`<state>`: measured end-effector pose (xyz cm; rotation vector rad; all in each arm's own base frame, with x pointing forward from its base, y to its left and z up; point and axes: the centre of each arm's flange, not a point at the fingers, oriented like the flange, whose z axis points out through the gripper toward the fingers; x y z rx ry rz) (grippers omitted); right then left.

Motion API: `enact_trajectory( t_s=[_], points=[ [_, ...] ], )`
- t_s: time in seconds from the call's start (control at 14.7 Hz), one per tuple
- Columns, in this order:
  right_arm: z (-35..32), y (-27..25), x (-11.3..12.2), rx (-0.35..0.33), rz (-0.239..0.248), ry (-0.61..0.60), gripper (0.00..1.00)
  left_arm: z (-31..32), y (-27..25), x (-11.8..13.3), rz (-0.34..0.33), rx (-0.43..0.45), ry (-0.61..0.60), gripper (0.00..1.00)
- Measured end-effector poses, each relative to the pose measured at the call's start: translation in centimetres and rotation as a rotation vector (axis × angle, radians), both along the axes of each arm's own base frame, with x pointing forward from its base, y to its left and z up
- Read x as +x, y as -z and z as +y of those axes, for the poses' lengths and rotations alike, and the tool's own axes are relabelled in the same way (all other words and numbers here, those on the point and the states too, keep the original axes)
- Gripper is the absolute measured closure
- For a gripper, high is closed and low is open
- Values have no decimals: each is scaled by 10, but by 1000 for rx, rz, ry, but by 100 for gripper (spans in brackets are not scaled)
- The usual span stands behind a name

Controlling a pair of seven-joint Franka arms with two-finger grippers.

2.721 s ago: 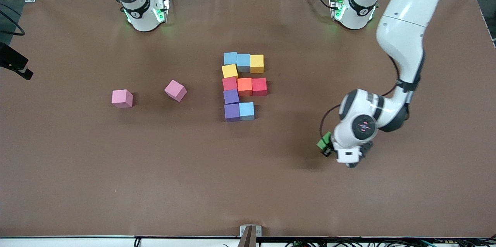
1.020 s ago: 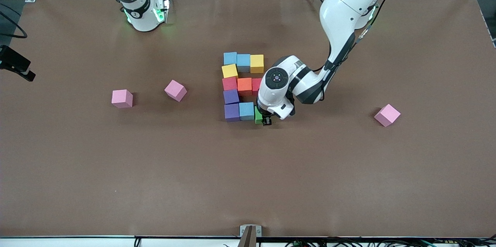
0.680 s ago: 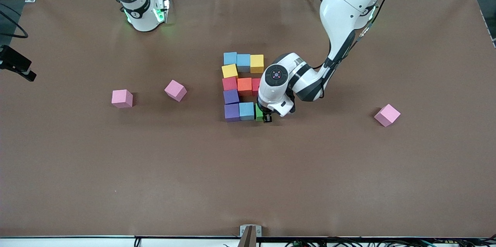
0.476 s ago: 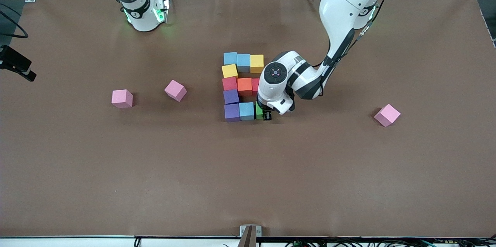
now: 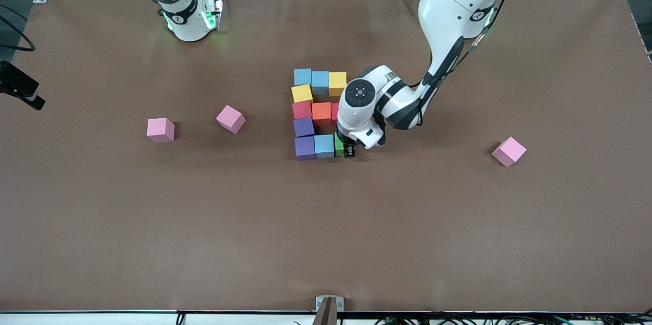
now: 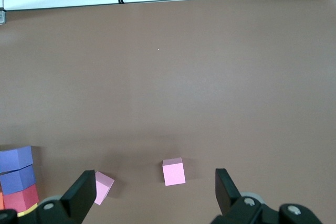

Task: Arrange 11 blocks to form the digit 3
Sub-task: 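Lower the green cube beside the blue cube and open the left gripper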

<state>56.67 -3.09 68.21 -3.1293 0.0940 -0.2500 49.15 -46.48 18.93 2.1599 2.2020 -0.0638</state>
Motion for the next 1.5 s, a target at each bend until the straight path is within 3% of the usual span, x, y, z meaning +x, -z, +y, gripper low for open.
enact_trajectory(
  t_s=[1.5],
  points=[
    [1,1,1,0,2,-1,0,-1,1,0,-33,-17,17,41]
  ],
)
